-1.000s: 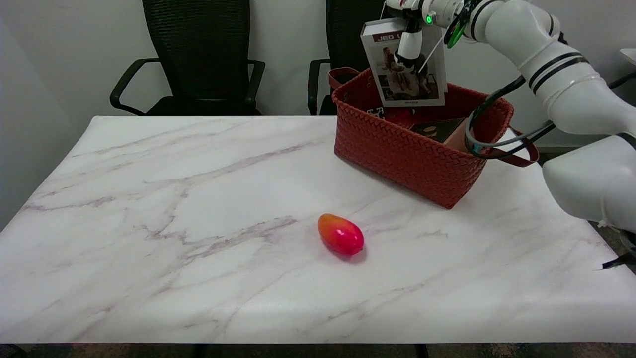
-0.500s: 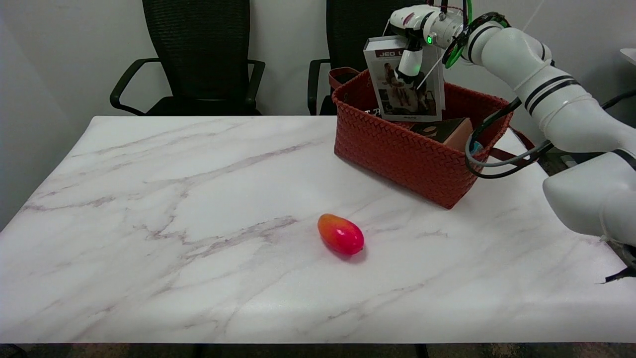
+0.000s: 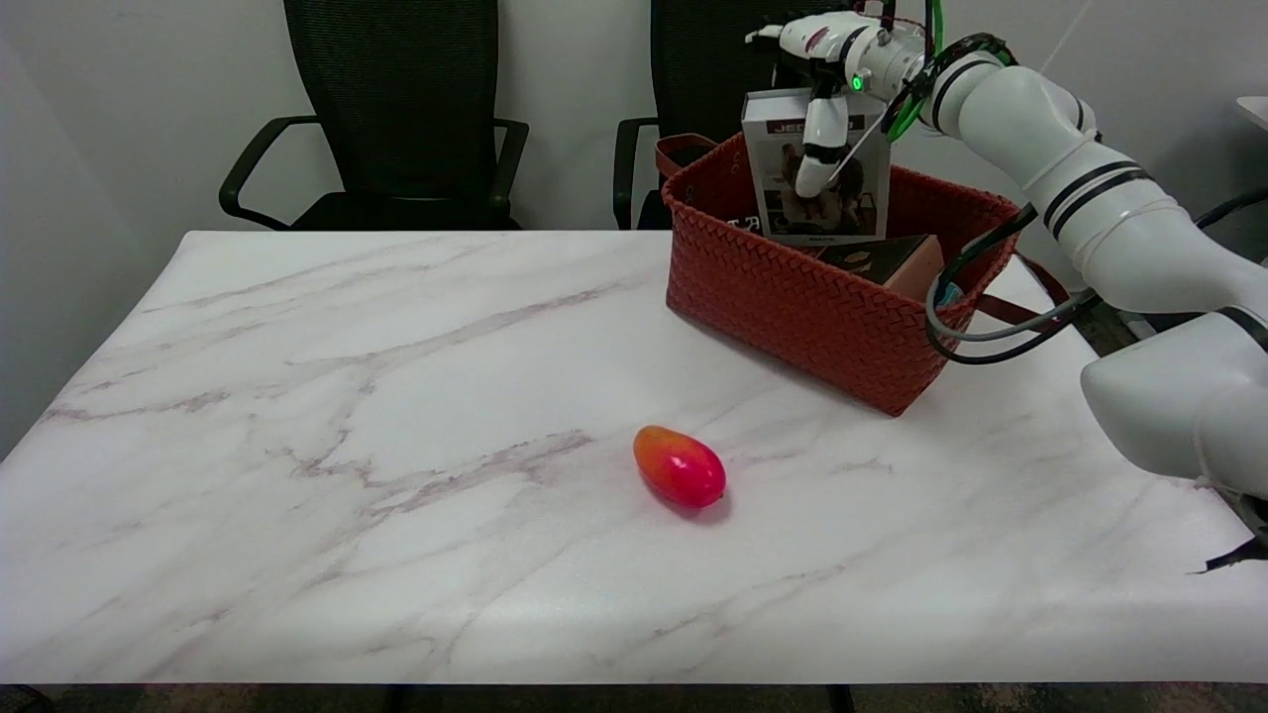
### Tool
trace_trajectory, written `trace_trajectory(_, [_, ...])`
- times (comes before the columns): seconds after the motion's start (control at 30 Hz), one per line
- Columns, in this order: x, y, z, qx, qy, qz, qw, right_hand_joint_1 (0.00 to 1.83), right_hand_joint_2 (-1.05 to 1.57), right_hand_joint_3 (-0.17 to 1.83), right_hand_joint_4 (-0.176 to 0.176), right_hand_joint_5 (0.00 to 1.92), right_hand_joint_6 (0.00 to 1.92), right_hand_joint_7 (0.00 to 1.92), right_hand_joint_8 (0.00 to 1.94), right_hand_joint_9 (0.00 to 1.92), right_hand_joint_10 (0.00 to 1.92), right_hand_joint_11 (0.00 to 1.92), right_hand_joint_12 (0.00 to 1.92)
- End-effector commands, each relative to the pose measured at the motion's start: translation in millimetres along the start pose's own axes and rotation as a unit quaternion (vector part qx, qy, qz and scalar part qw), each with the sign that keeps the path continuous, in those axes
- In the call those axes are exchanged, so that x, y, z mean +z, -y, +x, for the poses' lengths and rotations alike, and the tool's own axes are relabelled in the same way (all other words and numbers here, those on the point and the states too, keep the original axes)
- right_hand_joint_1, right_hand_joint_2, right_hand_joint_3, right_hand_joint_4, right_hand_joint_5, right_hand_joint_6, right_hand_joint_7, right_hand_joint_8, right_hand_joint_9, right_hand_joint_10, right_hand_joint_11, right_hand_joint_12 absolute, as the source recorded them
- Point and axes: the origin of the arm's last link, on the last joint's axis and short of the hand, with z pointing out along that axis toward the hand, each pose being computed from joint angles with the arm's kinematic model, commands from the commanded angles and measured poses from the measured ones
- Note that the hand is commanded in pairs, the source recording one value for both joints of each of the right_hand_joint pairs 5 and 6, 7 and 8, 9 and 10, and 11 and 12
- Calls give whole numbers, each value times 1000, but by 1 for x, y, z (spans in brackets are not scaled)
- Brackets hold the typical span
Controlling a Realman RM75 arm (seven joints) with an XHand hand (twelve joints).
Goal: Place the wooden mortar into the brown storage basket.
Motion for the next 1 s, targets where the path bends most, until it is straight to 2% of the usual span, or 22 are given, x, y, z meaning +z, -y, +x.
trace_trajectory(0.03, [-10, 11, 45, 12, -60, 23, 998, 1270, -703, -5, 0, 0, 0, 380, 380, 367, 367, 174, 174])
trace_trajectory(0.07, [-12, 11, 49, 10, -65, 25, 998, 1243, -710, -175, 0, 0, 0, 347, 347, 329, 329, 151, 151])
trace_trajectory(0.2, [-26, 20, 77, 10, -110, 41, 993, 1155, -671, -175, 0, 0, 0, 303, 303, 291, 291, 124, 124])
trace_trajectory(0.47, [-55, 20, 99, 29, -193, 42, 980, 1045, -566, -175, 0, 0, 0, 225, 225, 232, 232, 89, 89])
trace_trajectory(0.53, [-65, 19, 104, 30, -229, 34, 972, 1043, -536, -175, 0, 0, 0, 214, 214, 233, 233, 98, 98])
trace_trajectory(0.6, [-75, 17, 104, 36, -261, 23, 964, 1137, -498, -145, 0, 64, 64, 218, 218, 271, 271, 118, 118])
trace_trajectory(0.67, [-84, 16, 98, 49, -291, 13, 955, 1205, -437, 249, 0, 69, 69, 250, 250, 302, 302, 152, 152])
trace_trajectory(0.8, [-111, 12, 87, 56, -363, -35, 930, 1267, -238, 717, 0, 58, 58, 291, 291, 344, 344, 197, 197])
trace_trajectory(0.9, [-135, 18, 88, 29, -406, -62, 911, 1278, -201, 853, 0, 53, 53, 318, 318, 374, 374, 220, 220])
trace_trajectory(1.0, [-157, 28, 85, 15, -440, -73, 895, 1285, -169, 962, 0, 46, 46, 401, 401, 504, 504, 317, 317])
